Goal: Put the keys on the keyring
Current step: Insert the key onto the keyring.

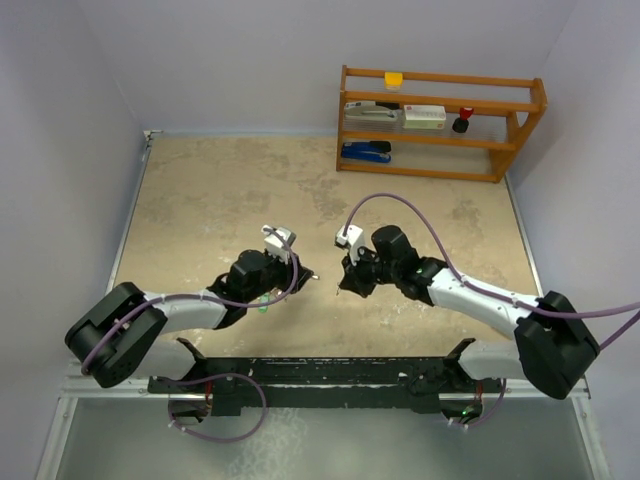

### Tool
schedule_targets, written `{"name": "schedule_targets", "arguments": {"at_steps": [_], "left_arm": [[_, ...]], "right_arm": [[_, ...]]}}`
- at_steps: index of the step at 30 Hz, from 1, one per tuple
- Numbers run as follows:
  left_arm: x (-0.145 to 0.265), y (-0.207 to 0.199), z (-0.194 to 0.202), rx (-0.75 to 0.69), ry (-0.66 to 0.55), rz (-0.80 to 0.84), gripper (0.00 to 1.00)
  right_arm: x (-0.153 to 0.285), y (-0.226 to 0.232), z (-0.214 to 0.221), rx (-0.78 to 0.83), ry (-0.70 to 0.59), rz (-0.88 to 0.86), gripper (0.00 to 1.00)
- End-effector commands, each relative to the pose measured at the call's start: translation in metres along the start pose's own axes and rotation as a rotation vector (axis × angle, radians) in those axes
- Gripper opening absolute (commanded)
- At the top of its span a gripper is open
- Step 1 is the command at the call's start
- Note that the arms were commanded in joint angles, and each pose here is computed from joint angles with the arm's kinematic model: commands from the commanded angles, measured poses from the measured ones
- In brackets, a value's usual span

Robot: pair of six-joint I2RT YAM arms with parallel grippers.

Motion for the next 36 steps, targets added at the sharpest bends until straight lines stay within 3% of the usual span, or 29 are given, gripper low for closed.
{"name": "schedule_targets", "arguments": {"at_steps": [1,11,30,36], "left_arm": [[-0.008,0.003,-0.005,-0.046,-0.035,-0.043,0.36],[-0.005,0.012,-0.014,0.004,-0.155,-0.182,0.36],[-0.029,0.011,0.001,-0.346,0.056,0.076,0.38],[-0.031,0.015,0.004,-0.428,0.099,0.086,0.38]], "right_arm": [[0.001,0.008,0.008,-0.025,0.002,-0.066,0.0],[-0.01,0.008,0.016,-0.046,0.008,-0.077,0.0],[-0.009,0.011,0.015,-0.023,0.012,-0.137,0.0],[-0.009,0.013,0.022,-0.021,0.017,-0.149,0.0]]}}
Point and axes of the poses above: each gripper's point midway between its finger pads, its own x axis back along the fingers, its own y axis along the line the jaws close on, z = x × y, the point moved 10 cm from there along x, back along the fingers, and after that the axes turned 12 degrees about x, right-handed, at the moved point
